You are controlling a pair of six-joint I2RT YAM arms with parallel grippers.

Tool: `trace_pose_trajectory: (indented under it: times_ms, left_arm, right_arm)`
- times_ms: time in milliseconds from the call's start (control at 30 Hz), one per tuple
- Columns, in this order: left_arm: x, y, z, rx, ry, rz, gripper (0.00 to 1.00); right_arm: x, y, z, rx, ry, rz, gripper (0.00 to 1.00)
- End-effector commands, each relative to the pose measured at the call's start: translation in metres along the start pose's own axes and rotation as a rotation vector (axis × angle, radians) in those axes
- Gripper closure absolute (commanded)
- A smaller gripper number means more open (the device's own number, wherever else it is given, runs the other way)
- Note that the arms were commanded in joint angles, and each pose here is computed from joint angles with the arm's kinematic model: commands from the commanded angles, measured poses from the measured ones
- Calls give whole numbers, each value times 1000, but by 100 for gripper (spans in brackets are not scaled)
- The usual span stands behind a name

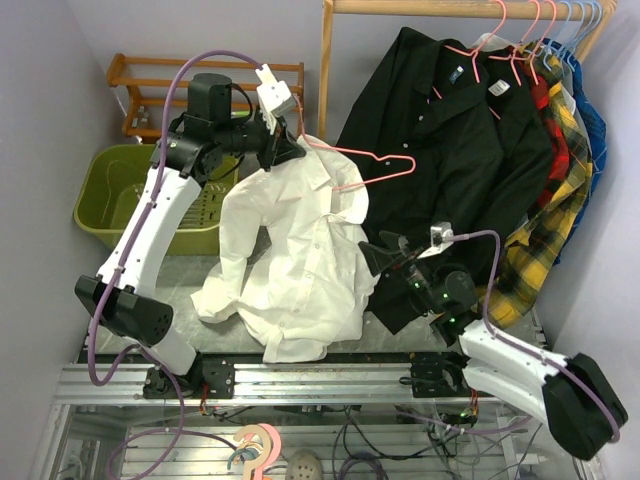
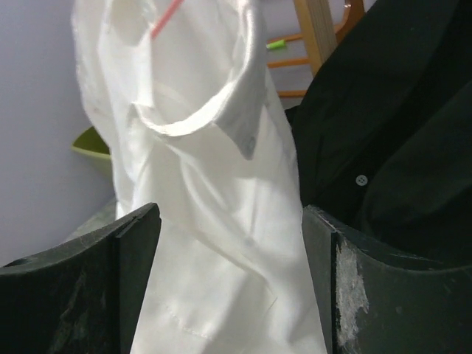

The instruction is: Place the shirt on the hanger

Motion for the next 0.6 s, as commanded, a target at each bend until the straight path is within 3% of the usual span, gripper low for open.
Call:
trace_pose_trajectory:
  times_ms: [0, 200, 467, 567]
  left_arm:
    - [12, 13, -15, -35, -12, -42, 93]
    - [12, 10, -15, -35, -8, -31, 93]
    - [8, 1, -12, -28, -9, -8, 93]
    - [6, -3, -11, -18, -12, 0, 93]
  right_arm:
    - [-21, 13, -3, 82, -54, -124, 25]
    - [-40, 5, -3, 70, -56, -140, 35]
    - [-53, 10, 1, 48, -34, -168, 33]
    - [-58, 8, 0, 38, -36, -166, 39]
Point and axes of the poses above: each gripper's point midway between its finger pads, its own x axis back along the fingers, its own z axis along the line the jaws close on, y = z × x, the point moved 9 cm from there along x, back along the fingers, and after that the axes turned 9 degrees about x, right-handed, at the moved point
